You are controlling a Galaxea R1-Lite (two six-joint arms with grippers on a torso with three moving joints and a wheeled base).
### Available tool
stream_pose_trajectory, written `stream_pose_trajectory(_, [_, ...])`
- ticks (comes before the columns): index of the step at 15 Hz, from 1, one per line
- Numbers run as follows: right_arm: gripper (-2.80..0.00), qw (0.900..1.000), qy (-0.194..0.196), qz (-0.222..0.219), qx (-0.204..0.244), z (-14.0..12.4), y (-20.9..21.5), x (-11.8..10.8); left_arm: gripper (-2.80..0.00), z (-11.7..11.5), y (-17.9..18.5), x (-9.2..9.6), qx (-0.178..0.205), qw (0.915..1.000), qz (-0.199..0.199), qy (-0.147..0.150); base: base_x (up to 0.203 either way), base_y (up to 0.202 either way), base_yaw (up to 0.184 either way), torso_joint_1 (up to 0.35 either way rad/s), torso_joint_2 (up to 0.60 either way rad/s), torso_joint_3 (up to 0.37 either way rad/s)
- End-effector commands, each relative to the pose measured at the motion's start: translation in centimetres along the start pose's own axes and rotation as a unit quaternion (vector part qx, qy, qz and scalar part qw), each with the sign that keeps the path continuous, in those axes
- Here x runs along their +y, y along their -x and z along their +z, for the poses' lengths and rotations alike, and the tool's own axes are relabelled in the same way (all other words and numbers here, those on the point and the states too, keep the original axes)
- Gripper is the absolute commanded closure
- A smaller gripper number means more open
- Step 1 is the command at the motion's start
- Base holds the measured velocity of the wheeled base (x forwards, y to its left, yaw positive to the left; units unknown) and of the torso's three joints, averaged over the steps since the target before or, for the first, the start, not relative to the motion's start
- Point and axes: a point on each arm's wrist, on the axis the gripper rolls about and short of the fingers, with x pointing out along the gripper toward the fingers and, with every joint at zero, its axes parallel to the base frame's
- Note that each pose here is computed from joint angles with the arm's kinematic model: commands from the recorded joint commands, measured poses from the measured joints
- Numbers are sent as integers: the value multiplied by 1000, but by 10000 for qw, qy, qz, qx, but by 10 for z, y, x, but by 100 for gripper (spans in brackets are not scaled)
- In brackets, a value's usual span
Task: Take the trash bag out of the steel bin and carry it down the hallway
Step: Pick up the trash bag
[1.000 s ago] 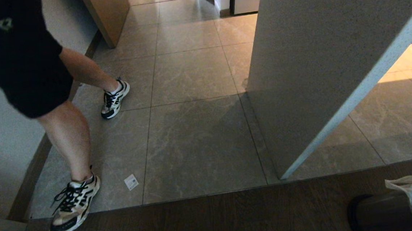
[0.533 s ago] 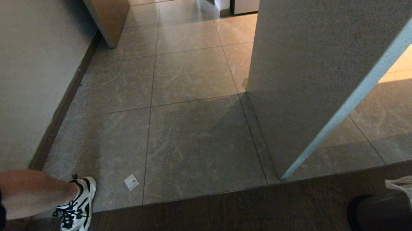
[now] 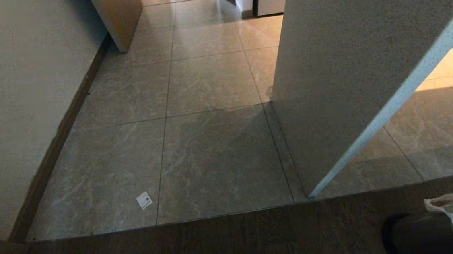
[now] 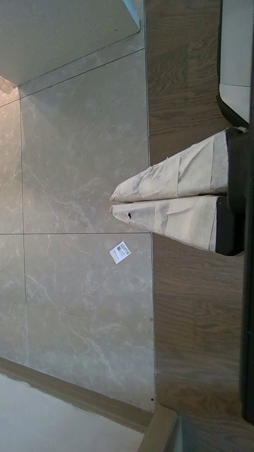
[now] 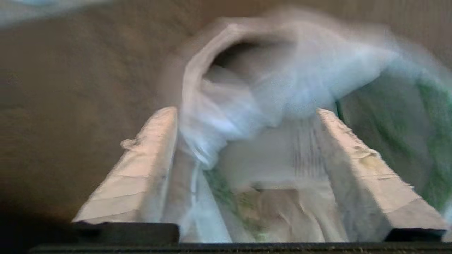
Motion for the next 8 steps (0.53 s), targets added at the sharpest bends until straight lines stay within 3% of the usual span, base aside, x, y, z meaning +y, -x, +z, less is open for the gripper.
stream_pose_trajectory(1, [-280,9997,107,-76,-217,14,13,1,0,0,0,0,0,10000,2,4,0,0,0,0,0,0])
stream_pose_trajectory(8, [-280,9997,150,-158,-138,13,2,-1,0,0,0,0,0,10000,2,4,0,0,0,0,0,0])
